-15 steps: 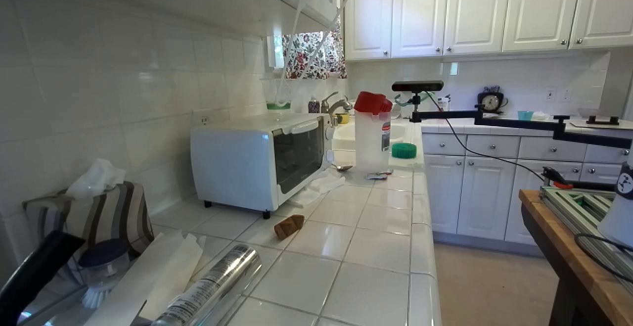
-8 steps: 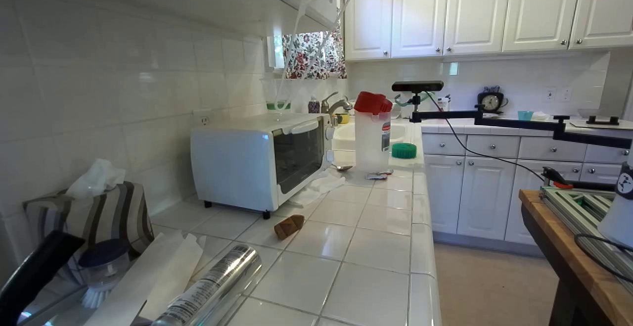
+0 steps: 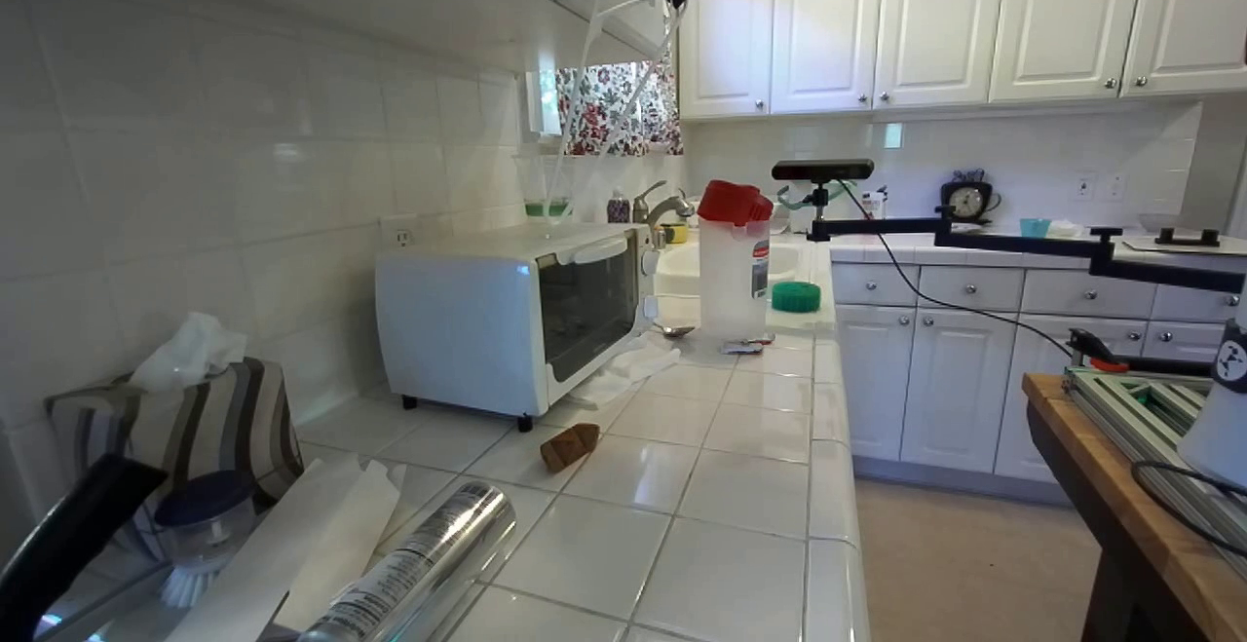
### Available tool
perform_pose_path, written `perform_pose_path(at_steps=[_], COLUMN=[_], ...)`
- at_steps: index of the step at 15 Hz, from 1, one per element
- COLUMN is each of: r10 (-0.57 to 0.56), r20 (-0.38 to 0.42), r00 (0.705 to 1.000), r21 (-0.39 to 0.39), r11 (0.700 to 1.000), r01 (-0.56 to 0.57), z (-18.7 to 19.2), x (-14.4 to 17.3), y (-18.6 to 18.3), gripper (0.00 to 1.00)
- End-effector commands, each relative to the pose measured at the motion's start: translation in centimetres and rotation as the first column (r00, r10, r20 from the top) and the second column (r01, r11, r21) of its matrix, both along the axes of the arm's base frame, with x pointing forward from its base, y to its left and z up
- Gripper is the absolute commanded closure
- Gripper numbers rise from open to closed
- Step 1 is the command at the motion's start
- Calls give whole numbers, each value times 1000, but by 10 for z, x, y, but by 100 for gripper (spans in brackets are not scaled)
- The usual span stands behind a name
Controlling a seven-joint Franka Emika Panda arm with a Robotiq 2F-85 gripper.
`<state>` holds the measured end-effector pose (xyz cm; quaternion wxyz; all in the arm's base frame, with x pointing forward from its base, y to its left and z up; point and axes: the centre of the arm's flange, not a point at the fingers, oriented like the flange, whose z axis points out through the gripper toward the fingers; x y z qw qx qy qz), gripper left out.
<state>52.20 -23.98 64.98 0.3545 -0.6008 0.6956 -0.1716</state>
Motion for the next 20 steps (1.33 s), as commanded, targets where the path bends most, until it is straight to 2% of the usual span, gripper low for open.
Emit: perform_pose_path(at_steps=[1, 13, 20], r10=[-5, 17, 33], r20=[-31, -70, -129], r00=[999, 997, 991], r21=[17, 29, 64], r11=[1000, 999, 998], r01=[6, -15, -25], z=[1, -8, -37], x=[10, 12, 22], y=[-4, -7, -16], gripper=[97, 97, 97])
